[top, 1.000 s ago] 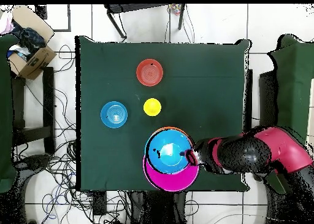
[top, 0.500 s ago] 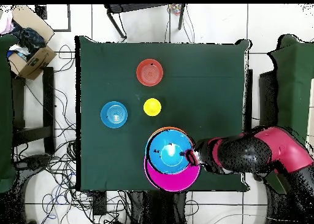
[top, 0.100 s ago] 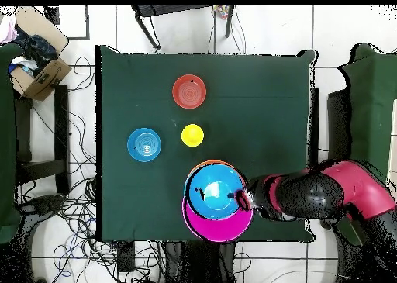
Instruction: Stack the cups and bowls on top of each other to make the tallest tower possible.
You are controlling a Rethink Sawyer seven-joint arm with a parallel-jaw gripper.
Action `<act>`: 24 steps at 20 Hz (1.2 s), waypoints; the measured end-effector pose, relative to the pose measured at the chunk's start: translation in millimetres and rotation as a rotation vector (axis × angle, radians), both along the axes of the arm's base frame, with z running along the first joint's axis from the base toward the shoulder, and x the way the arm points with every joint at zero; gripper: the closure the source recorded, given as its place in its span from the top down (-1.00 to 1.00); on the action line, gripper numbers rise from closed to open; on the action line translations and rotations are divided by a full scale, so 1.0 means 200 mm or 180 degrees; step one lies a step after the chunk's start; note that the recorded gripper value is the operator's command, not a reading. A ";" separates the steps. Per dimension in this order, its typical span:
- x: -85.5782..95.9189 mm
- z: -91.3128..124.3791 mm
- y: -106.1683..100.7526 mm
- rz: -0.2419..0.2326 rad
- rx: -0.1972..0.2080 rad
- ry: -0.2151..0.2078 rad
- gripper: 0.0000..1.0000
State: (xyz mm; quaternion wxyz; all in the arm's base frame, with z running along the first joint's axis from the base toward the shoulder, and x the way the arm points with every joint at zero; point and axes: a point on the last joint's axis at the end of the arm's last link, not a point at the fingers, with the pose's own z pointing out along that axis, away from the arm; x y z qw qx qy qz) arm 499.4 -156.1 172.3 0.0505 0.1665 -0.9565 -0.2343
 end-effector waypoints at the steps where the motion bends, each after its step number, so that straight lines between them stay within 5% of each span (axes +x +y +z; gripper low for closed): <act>1: 0.00 0.00 0.00 0.0001 0.0000 0.0002 1.00; 15: 0.03 0.07 0.01 0.0143 -0.0051 0.0240 1.00; 18: 0.10 0.09 0.03 0.0162 -0.0070 0.0232 1.00; 24: 0.44 0.06 0.12 0.0212 -0.0161 -0.0081 1.00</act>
